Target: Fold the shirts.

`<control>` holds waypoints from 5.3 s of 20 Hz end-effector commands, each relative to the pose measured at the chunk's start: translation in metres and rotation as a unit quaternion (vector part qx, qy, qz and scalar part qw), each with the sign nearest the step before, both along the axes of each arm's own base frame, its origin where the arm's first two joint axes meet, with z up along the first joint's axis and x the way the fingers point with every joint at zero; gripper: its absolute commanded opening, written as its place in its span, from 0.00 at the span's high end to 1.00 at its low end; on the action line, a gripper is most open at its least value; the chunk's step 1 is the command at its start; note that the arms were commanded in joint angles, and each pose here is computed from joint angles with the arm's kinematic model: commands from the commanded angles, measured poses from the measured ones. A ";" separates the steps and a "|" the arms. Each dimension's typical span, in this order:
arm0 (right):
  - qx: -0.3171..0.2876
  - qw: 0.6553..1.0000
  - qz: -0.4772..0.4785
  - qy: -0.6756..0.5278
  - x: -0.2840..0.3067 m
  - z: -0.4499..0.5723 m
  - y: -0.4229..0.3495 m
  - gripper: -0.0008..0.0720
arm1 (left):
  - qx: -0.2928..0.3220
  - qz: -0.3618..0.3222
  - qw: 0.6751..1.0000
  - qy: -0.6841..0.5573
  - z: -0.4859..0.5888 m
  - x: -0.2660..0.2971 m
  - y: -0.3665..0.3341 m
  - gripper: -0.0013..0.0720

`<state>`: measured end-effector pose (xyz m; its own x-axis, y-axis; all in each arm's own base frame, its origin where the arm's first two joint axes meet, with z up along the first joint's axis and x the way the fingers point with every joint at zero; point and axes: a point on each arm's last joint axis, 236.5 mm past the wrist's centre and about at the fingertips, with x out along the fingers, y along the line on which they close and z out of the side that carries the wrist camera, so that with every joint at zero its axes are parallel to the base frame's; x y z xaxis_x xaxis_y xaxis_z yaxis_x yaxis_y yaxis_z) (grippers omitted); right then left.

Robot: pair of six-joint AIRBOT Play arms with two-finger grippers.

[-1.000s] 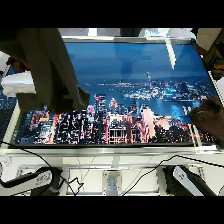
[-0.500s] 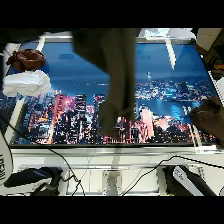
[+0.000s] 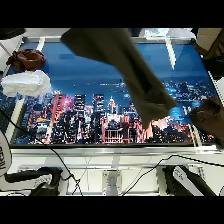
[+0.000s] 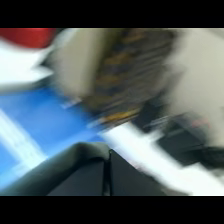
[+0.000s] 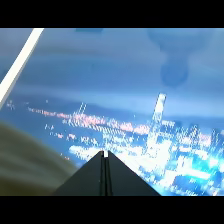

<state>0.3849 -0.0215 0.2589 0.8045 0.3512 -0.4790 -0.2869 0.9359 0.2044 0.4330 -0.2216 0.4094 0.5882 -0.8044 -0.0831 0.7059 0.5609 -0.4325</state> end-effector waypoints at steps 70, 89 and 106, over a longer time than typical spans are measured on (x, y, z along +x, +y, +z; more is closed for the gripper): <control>0.217 0.927 -0.103 0.288 0.012 -0.335 0.098 0.95 | 0.253 0.149 0.793 0.533 -0.414 -0.022 0.200 0.48; 0.184 0.931 -0.127 0.289 0.004 -0.338 0.055 0.95 | 0.167 0.160 0.792 0.565 -0.522 -0.048 0.104 0.50; 0.129 0.985 -0.058 0.095 0.093 -0.168 0.037 0.96 | -0.006 -0.076 0.967 0.244 -0.182 0.035 0.014 0.96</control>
